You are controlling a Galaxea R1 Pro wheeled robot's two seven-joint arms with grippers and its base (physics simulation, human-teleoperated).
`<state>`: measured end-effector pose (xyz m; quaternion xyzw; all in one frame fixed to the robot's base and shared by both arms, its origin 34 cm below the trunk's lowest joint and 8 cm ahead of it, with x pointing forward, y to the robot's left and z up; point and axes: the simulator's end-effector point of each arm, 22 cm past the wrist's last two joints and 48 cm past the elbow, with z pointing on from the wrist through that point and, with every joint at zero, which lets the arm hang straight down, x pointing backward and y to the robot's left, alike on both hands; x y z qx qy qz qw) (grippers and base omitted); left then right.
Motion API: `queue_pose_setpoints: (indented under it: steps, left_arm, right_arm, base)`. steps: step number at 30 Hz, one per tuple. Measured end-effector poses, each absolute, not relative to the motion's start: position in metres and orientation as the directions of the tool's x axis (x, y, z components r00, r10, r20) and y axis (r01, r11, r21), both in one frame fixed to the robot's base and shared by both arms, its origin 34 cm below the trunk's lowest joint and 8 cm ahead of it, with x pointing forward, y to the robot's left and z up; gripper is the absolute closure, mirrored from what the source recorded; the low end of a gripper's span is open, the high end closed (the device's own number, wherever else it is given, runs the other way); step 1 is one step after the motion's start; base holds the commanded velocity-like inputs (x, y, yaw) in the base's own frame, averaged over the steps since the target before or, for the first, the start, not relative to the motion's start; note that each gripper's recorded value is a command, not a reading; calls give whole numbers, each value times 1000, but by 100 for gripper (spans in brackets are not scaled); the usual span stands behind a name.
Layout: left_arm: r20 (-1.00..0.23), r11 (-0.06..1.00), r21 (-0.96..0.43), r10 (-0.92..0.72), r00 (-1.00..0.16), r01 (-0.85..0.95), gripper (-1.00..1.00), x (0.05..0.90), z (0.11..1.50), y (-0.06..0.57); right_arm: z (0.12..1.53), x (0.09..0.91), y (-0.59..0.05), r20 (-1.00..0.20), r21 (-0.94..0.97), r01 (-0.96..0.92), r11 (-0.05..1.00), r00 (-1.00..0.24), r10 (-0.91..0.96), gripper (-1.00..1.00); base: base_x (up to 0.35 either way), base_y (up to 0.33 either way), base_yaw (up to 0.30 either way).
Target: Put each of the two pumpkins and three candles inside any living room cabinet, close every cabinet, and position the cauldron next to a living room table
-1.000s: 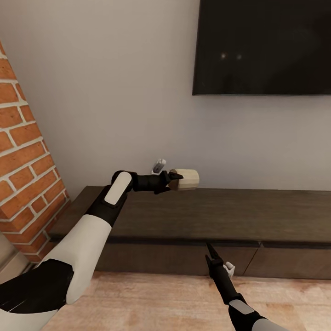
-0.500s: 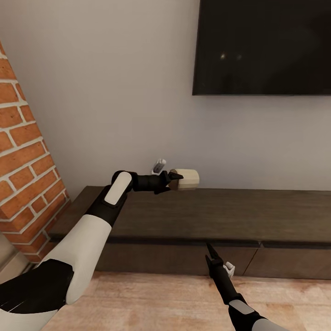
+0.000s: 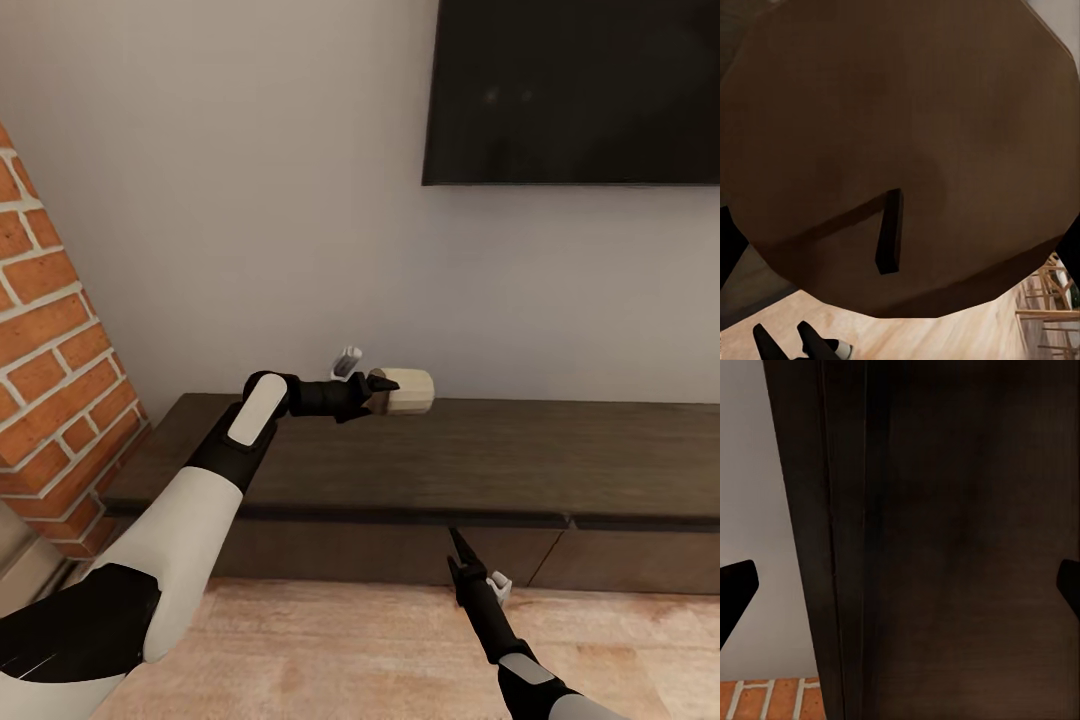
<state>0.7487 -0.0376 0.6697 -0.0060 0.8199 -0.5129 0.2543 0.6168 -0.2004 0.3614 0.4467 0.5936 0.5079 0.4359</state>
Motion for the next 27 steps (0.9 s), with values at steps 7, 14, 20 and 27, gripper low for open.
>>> queue_pose_setpoints:
  steps: [7,14,20,27]
  left_arm:
    - [-410,471,-846,-272,-871,251,100,749,670,-38]
    - [-410,471,-846,-272,-871,251,100,748,671,-38]
    - [-410,472,-845,-271,-871,251,100,748,670,-38]
    - [-422,490,-830,-238,-875,267,100,743,665,-45]
  right_arm:
    - [361,617,-200,-63,992,89,84,-220,973,-100]
    - [363,617,-199,-53,994,84,74,-227,972,-100]
    - [364,617,-197,-40,995,83,61,-234,971,-100]
    - [362,616,-197,-38,994,89,60,-235,971,-100]
  base:
    - [0,0,0]
    - [104,0,0]
    - [134,0,0]
    - [8,0,0]
